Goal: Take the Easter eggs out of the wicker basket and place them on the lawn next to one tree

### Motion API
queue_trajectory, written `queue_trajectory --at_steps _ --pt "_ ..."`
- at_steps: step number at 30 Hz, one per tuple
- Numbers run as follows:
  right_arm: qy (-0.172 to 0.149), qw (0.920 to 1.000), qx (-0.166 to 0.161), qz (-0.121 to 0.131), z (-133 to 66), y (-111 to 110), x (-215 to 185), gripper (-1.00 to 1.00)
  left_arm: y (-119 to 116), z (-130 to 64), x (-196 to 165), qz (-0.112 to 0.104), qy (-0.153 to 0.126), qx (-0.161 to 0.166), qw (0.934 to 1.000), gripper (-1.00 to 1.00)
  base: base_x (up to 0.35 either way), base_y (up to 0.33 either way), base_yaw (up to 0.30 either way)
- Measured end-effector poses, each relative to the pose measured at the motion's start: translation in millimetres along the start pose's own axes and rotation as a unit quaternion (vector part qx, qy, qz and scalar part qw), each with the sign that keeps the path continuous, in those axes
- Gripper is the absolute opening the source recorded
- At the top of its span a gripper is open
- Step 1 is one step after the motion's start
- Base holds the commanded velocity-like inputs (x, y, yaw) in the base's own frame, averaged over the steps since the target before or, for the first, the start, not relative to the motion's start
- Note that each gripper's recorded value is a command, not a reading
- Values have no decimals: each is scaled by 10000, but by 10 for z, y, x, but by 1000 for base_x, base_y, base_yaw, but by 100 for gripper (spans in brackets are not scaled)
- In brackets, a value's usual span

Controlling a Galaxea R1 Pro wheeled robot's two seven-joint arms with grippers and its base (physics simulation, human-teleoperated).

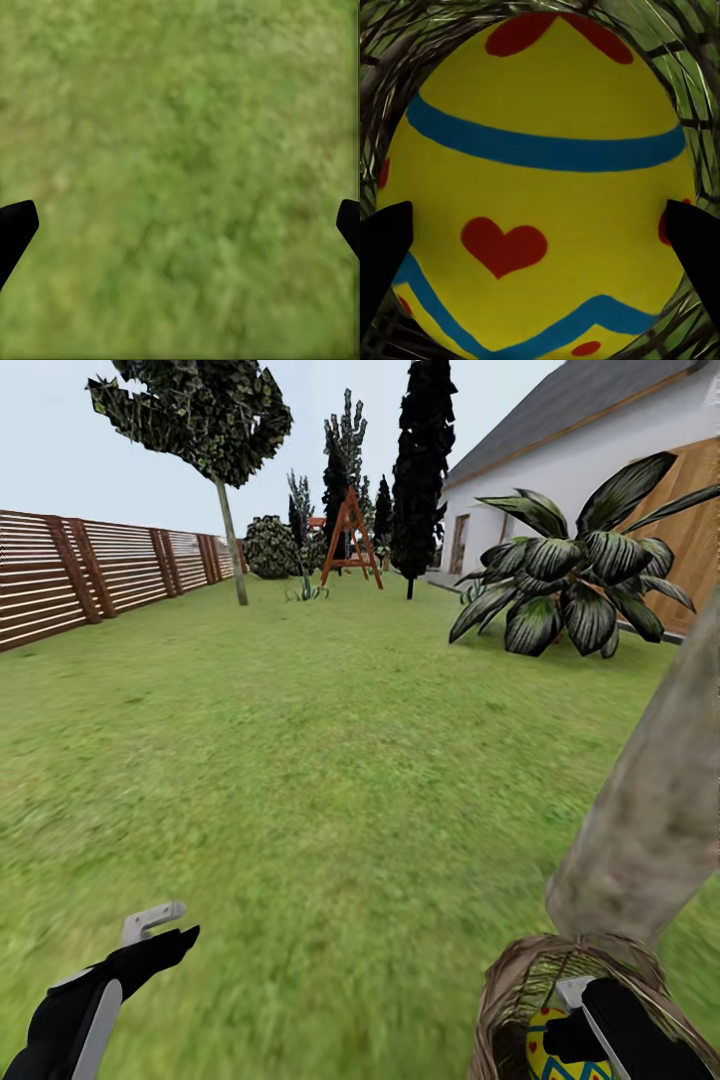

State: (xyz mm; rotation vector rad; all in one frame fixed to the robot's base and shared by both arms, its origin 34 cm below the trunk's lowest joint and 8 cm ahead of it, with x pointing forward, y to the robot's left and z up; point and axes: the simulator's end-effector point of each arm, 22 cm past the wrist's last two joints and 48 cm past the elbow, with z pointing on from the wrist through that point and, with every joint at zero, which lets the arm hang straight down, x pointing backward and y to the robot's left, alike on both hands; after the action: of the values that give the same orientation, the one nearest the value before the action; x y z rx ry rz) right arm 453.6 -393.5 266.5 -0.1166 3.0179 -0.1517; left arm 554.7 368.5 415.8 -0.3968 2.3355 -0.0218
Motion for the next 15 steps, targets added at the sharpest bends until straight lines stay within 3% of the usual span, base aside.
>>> queue_trajectory --at_steps 15 --pt "-306 9995 20 33 -229 -34 -168 -100 -85 -185 -228 -45 -280 118 9995 100 0 0 0"
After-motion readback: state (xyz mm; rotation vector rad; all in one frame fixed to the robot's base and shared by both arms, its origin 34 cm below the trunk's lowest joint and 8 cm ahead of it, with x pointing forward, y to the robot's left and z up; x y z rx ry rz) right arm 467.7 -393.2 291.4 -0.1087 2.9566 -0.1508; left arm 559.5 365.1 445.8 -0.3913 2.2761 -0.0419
